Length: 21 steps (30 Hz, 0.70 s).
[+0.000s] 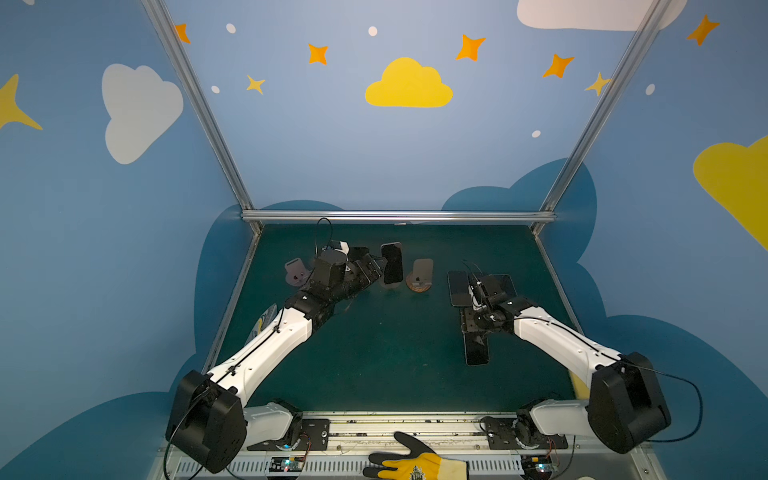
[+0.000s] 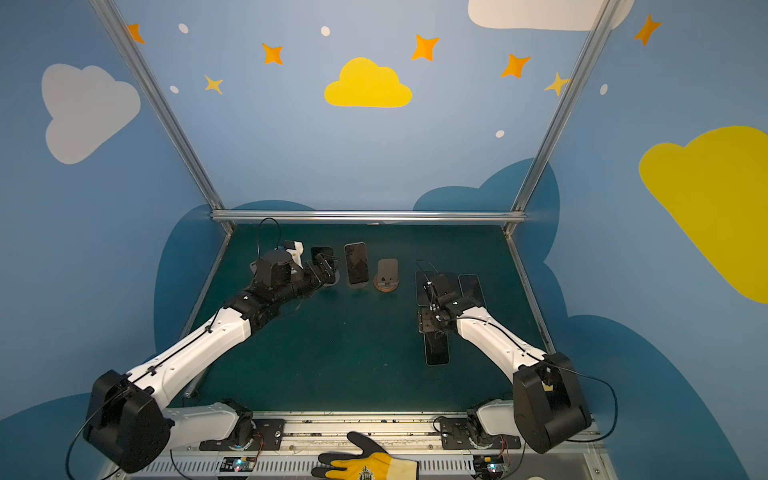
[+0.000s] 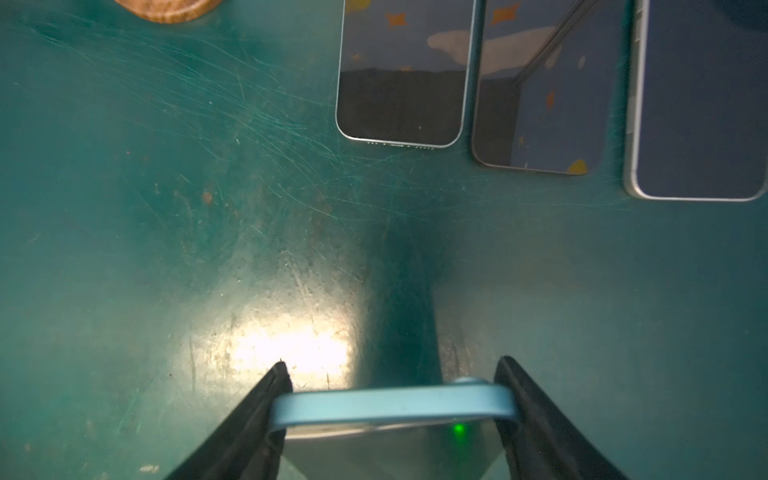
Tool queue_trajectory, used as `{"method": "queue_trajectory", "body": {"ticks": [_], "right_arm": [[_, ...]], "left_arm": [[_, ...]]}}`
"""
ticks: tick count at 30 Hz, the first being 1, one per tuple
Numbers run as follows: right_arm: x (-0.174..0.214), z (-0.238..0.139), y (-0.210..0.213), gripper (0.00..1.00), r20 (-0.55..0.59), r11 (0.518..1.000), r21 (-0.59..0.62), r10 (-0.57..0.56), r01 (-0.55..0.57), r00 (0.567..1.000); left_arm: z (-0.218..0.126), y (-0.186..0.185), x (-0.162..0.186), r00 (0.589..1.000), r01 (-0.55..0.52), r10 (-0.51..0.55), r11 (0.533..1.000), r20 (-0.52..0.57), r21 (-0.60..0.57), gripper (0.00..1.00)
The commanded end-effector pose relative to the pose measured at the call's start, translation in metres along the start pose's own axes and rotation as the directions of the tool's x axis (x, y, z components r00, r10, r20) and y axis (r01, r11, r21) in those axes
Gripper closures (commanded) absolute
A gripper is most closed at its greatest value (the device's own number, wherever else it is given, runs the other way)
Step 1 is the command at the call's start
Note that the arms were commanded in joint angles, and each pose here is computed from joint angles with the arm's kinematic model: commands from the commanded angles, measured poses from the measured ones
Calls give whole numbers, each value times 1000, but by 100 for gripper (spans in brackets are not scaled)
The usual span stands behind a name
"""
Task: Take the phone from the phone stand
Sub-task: 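Carry the light blue phone toward the robot, near the flat phones, then lower the light blue phone flat onto the table with the right gripper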
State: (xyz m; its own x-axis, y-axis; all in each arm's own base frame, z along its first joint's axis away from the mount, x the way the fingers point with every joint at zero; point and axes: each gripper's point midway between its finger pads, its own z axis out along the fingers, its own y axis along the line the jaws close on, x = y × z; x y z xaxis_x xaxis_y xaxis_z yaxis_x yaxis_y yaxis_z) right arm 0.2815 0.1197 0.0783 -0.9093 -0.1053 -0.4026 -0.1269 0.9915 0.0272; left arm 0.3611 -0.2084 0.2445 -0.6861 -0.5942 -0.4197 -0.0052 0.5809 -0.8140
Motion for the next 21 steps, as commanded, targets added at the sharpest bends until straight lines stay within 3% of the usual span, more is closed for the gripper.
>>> {"method": "queue_trajectory", "body": {"ticks": [1,10,21], "right_arm": [[-4,4,4,38,-35,999,-15,40,-41,999],[1,35,15,38,-225,995,-17,97,-103,970],[5,59,3,34,-247,992,73,117,-102,962]], "left_arm": [[1,-6,-4,1000,-20,20,1000,5,9,0],[4,-4,-1,1000,-14,14,1000,-5,4,0],[3,-4,-3,1000,-21,21,1000,0,2,0]]}}
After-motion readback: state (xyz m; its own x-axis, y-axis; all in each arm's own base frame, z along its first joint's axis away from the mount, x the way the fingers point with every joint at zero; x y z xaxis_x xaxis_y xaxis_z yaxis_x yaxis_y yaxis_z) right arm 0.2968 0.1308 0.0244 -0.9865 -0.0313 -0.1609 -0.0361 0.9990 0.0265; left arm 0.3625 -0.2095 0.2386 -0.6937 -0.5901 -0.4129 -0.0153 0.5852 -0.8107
